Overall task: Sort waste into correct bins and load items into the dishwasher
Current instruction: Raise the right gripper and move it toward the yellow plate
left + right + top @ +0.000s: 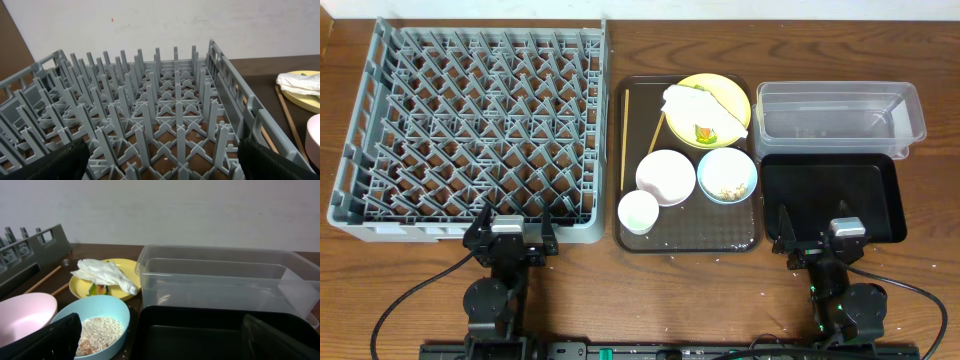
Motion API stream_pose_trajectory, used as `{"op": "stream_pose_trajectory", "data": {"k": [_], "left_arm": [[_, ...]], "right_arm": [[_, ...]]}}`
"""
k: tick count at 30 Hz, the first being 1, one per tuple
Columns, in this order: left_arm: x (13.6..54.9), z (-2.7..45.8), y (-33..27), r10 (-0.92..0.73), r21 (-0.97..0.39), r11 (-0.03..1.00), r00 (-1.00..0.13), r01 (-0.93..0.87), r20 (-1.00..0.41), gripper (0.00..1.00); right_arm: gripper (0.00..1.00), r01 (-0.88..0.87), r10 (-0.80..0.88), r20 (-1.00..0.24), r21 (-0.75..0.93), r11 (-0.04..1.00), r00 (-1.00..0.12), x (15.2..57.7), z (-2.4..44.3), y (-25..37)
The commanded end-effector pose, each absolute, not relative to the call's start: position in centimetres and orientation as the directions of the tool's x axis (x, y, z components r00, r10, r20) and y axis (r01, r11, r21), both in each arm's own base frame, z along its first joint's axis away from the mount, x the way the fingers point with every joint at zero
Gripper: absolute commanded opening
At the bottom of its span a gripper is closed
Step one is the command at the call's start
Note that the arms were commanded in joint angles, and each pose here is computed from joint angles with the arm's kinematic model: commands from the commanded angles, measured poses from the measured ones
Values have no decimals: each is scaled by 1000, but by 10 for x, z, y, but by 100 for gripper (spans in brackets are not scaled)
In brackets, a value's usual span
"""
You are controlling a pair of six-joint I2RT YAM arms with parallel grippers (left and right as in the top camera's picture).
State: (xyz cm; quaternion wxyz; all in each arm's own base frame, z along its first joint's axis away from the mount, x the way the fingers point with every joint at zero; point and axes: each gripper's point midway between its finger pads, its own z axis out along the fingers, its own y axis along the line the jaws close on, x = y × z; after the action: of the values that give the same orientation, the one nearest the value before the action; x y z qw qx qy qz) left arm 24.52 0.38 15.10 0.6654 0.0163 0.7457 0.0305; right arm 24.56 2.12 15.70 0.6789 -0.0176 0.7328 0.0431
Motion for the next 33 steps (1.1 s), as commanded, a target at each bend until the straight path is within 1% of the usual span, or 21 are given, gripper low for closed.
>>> {"op": "stream_pose_trajectory", "data": {"k": [1,8,11,12,14,15,17,19,20,24,26,30,33], "left_arm": [[244,133,8,71,78,996,-172,-34,-983,96],[244,133,8,71,78,996,-172,-34,-983,96],[244,133,8,71,78,996,-172,-34,-983,96],[244,133,8,71,78,996,-172,-34,-983,96],[244,133,8,71,78,996,-172,-34,-983,96],[244,133,8,71,78,996,-172,-34,-983,96],[244,133,8,71,78,996,-172,-34,-983,96],[244,133,8,71,78,996,-172,-34,-983,96],[244,133,8,71,78,996,-172,-34,-983,96],[244,133,8,71,78,996,-172,-34,-983,96],[244,133,8,71,78,996,-172,-34,-983,96],[244,133,8,71,78,996,-172,-34,-983,96],[244,133,8,71,78,996,-172,-34,-983,96]], "right_arm": [[99,-83,21,-997,28,996,-81,245,156,22],[99,-84,21,-997,28,996,-80,245,156,22],[99,-126,44,-996,54,991,-80,245,157,29],[99,-150,93,-992,105,983,-85,244,158,34],[99,-198,263,-957,284,938,-126,242,159,46],[99,-202,387,-908,414,887,-163,241,159,50],[99,-191,566,-795,604,774,-219,239,160,56],[99,-172,675,-691,721,671,-259,238,161,59],[99,-159,706,-656,752,639,-266,238,161,59],[99,-117,779,-576,816,566,-248,240,163,53],[99,-126,779,-575,817,563,-248,240,165,54],[99,-254,696,-681,731,633,-227,236,185,65],[99,-316,638,-739,672,670,-218,233,203,72]]}}
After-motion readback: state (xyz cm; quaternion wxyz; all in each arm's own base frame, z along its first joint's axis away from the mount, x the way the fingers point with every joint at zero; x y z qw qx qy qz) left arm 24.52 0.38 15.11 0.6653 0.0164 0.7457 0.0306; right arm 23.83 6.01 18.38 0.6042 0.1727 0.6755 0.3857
